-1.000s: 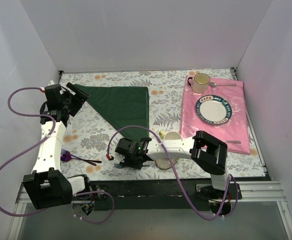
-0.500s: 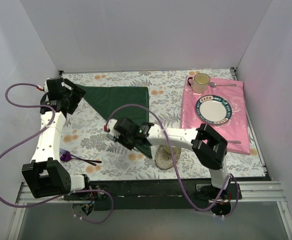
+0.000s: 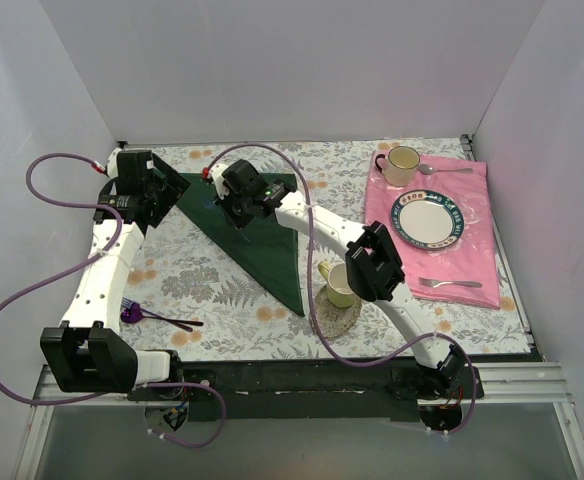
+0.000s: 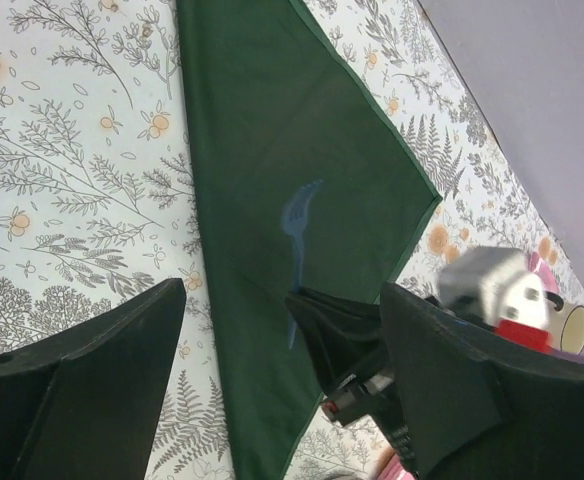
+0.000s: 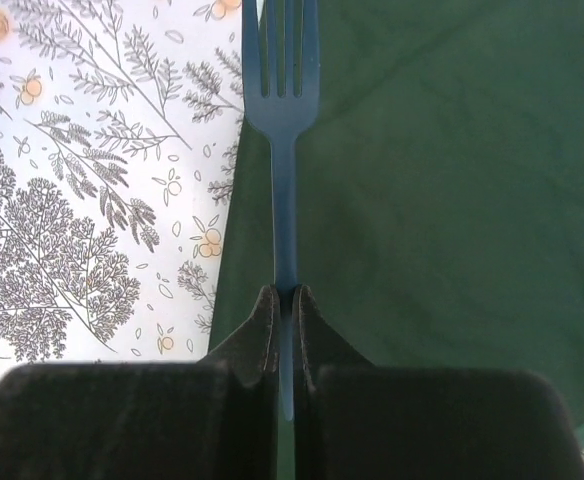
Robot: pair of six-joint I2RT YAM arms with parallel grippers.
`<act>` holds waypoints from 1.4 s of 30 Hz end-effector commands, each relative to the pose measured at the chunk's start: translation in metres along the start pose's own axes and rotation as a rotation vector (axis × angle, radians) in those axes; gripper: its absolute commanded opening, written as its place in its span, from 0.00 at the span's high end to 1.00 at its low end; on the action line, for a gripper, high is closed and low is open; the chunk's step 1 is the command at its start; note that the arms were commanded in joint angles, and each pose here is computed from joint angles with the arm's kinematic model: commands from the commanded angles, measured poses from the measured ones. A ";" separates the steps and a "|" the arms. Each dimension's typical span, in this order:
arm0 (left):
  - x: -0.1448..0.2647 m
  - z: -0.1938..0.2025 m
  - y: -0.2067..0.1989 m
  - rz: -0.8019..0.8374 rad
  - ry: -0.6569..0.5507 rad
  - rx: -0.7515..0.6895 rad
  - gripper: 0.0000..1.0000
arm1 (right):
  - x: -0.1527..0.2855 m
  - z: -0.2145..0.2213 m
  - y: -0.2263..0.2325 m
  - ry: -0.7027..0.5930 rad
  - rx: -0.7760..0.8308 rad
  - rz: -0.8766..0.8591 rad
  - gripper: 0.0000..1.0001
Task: Fold the napkin, place the utensils inside, and roll it up
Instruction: Place the utensil onto the napkin
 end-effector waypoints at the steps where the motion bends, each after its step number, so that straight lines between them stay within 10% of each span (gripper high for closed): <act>1: 0.014 -0.009 -0.003 0.001 -0.051 -0.020 0.21 | -0.010 -0.011 0.020 -0.041 0.005 -0.080 0.99; 42: 0.012 -0.010 -0.005 0.015 -0.053 -0.046 0.22 | -0.085 0.029 0.000 -0.030 -0.120 -0.119 0.92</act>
Point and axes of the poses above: each gripper's point midway between its finger pads, its own x axis back along the fingers, its own y axis along the line the jaws close on, z = x × y, the point moved 2 cm from there along x, back along the fingers, and after that the axes turned 10 degrees about -x, right-handed, at the moved point
